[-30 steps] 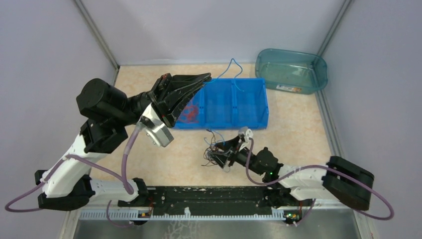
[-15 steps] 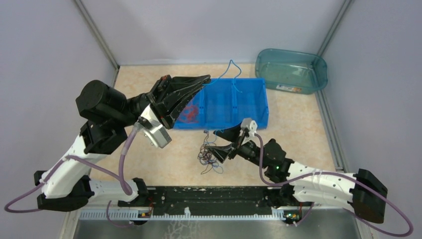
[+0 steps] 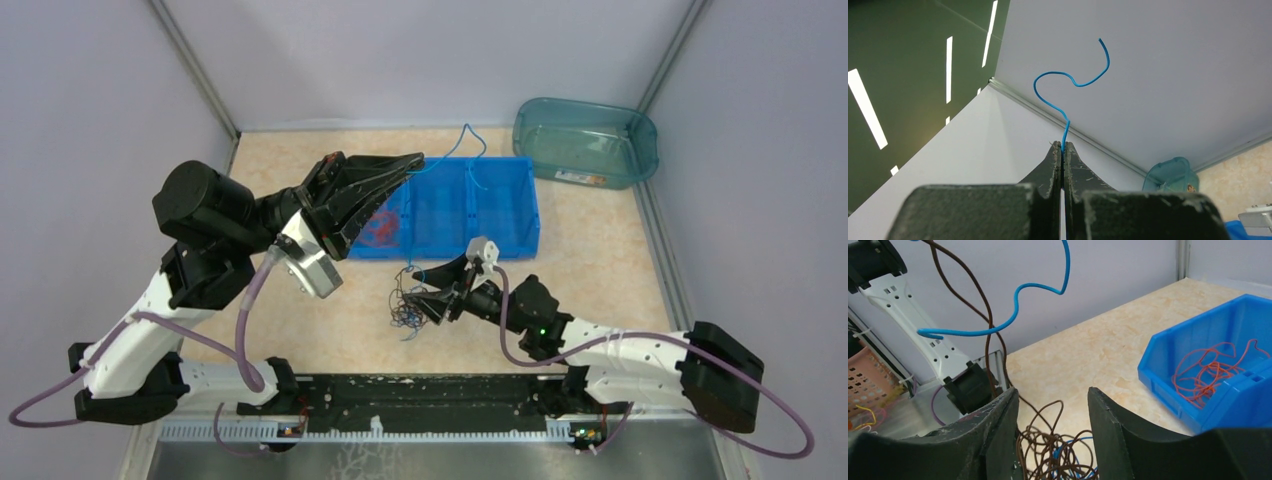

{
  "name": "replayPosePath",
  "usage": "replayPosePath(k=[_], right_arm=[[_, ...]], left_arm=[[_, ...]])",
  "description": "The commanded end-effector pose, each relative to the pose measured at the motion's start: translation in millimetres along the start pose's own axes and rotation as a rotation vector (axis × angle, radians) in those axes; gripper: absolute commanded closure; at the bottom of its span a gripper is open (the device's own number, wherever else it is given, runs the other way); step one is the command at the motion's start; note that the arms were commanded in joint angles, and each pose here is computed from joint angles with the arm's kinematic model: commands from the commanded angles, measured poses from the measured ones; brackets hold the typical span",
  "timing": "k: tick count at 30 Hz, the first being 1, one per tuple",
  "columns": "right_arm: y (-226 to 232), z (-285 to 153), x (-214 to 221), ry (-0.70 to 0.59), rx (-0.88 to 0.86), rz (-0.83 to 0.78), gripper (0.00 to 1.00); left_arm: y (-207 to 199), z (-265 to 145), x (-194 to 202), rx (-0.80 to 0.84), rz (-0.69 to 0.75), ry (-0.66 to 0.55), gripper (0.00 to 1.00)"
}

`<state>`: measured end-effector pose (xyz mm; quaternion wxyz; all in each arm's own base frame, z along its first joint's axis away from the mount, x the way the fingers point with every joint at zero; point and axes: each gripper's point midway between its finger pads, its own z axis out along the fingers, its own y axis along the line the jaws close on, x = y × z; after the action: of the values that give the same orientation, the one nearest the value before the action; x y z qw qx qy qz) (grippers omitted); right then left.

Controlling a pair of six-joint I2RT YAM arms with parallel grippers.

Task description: Untangle the cables

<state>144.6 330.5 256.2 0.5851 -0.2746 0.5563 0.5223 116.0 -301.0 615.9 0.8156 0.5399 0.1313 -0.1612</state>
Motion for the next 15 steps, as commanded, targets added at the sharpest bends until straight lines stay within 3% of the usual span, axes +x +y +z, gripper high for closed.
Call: replayPosePath(k=[1,12,15], right_arm=[[17,13,-41,-0.128,-0.074,0.002,0.45],[31,25,-33,-0.119,-0.141,0.057,0.39],[29,24,-31,-0.127,-0.132,0.068,0.45]], left_arm=[[10,-3,-12,-0.022,0.007,-0.039,1.00],[10,0,-12,-0.025,0.007,-0.046,1.00],[9,0,-11,-0.024,0.004,-0.047,1.00]])
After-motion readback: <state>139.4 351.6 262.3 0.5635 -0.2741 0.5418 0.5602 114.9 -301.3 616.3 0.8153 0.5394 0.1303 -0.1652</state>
